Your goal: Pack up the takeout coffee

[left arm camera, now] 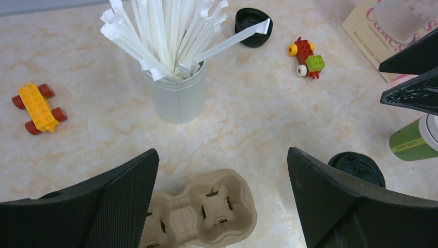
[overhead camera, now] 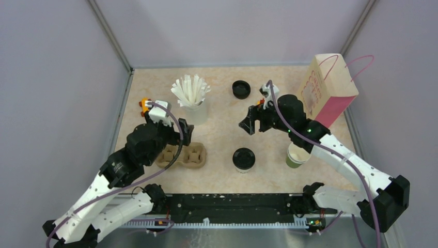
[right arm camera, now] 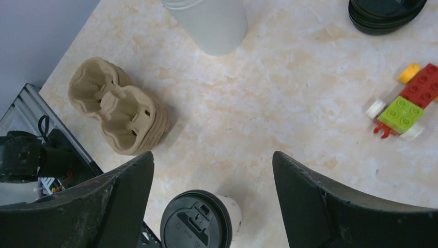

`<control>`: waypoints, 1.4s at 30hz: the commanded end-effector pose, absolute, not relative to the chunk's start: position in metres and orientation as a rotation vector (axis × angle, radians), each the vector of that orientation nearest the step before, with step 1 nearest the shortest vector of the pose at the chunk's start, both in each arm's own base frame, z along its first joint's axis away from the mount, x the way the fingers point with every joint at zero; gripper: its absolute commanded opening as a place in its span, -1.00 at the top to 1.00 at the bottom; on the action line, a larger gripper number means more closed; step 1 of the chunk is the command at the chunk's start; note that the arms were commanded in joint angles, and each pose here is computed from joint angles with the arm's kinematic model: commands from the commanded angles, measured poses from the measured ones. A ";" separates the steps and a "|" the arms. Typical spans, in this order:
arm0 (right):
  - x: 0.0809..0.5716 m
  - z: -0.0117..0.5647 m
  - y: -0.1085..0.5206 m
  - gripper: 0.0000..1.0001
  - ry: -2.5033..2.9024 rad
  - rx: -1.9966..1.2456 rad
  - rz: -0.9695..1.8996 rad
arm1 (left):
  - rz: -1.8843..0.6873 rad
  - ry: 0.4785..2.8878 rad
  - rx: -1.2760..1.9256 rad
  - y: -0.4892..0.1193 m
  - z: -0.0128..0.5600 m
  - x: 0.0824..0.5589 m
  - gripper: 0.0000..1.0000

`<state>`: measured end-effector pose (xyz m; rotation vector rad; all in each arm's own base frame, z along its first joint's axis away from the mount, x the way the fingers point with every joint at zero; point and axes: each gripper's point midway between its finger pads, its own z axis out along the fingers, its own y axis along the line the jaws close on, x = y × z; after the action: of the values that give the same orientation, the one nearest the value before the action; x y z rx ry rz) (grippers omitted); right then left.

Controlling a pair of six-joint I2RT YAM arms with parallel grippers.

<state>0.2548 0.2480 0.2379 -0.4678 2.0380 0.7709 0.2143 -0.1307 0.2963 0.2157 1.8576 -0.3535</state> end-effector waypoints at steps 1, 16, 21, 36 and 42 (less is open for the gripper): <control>0.264 0.262 0.263 -0.66 1.904 -0.559 0.794 | -0.395 1.745 0.231 -0.134 0.323 0.216 -0.98; 0.223 0.233 0.335 -0.60 1.873 -0.885 0.772 | -0.501 1.775 0.233 -0.134 0.333 0.193 -0.97; 0.205 0.235 0.375 -0.59 1.764 -0.874 0.898 | -0.533 1.619 0.215 -0.118 0.407 0.181 -0.97; 0.204 0.188 0.503 -0.34 1.764 -1.126 0.837 | -0.678 1.396 0.149 -0.089 0.496 0.141 -0.98; 0.208 0.165 0.526 -0.12 1.812 -1.225 0.730 | -0.721 1.327 0.127 -0.078 0.512 0.127 -0.98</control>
<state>0.2064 0.5117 0.1557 -1.1699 1.8505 0.7868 0.1422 -0.0889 0.4856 0.1578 1.4217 -0.6590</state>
